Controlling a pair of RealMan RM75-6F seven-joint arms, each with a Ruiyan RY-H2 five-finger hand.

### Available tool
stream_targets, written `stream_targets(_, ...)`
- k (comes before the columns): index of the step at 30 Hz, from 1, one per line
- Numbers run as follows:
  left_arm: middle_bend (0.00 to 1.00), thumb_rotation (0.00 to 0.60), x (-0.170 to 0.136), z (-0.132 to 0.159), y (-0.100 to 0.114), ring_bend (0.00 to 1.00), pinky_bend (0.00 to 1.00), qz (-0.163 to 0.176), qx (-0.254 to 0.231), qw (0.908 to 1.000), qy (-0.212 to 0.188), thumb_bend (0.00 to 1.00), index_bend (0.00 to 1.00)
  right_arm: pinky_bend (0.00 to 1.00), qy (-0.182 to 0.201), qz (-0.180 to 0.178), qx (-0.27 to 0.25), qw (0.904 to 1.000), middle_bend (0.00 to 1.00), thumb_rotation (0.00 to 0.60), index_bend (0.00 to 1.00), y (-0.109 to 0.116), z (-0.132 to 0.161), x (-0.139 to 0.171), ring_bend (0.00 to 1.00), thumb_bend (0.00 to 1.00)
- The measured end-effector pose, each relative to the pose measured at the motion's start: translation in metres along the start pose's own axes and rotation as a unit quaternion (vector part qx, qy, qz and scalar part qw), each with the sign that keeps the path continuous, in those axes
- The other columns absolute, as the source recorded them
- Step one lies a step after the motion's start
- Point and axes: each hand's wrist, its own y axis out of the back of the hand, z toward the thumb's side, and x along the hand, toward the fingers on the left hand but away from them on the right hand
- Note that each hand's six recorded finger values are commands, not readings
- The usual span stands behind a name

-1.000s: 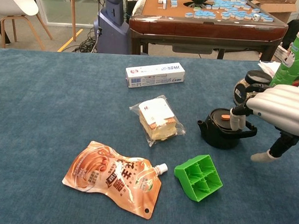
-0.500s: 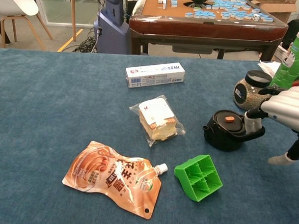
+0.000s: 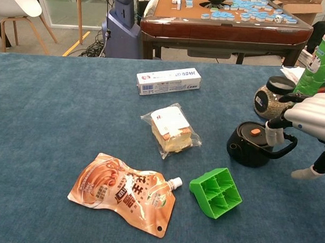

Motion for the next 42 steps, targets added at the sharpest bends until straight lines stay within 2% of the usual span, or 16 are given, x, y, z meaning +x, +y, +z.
stream_targets(12,0.09,0.600,0.000,-0.003,-0.001,0.12,0.00,-0.001,-0.002,1.0000,0.003,0.25,0.09,0.01,0.005,0.010,0.001,0.9999,0.46,0.600,0.45,-0.008,0.007,0.000,0.32,0.12)
stream_targets(42,0.09,0.600,0.000,-0.003,-0.003,0.12,0.00,-0.004,-0.003,1.0000,0.001,0.25,0.09,0.01,-0.001,0.045,0.010,0.9989,0.47,0.600,0.47,-0.028,0.001,0.007,0.34,0.11)
